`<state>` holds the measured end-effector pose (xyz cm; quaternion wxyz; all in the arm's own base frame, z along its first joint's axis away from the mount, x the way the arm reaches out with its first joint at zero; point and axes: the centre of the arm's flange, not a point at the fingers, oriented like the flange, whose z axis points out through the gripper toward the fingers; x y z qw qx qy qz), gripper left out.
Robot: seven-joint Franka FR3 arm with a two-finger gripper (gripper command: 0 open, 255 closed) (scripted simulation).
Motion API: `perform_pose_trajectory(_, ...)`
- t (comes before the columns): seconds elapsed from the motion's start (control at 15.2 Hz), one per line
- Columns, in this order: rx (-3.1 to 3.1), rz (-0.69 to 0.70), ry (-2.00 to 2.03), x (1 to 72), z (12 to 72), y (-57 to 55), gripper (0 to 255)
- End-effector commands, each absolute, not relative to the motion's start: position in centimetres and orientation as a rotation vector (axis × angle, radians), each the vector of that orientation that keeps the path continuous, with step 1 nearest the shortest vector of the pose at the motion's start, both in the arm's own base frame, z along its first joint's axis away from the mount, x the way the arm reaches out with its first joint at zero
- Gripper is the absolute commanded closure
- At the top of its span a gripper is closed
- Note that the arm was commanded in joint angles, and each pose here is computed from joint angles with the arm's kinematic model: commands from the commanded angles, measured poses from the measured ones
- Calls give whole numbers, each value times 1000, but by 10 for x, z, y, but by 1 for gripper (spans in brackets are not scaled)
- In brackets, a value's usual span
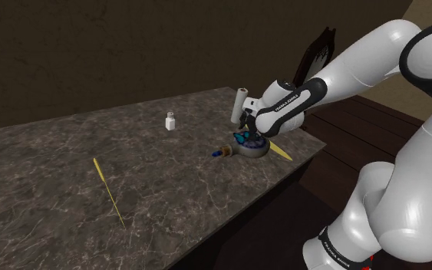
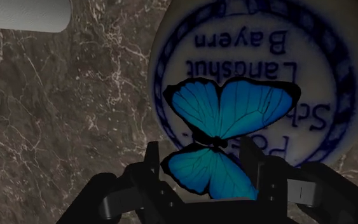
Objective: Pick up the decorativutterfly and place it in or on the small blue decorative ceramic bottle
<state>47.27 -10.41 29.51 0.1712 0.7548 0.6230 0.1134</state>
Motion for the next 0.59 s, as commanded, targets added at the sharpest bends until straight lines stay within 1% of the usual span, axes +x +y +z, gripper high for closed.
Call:
perform_pose_trajectory(0.0,2190,249,1809,464,278,-104,255)
perform_pose_trajectory(0.26,2190,249,1809,464,278,-104,255)
perform_pose_trajectory(0.33,2189,249,1809,466,278,-103,0)
perform_pose_trajectory(0.53,2189,248,1809,466,281,-105,0)
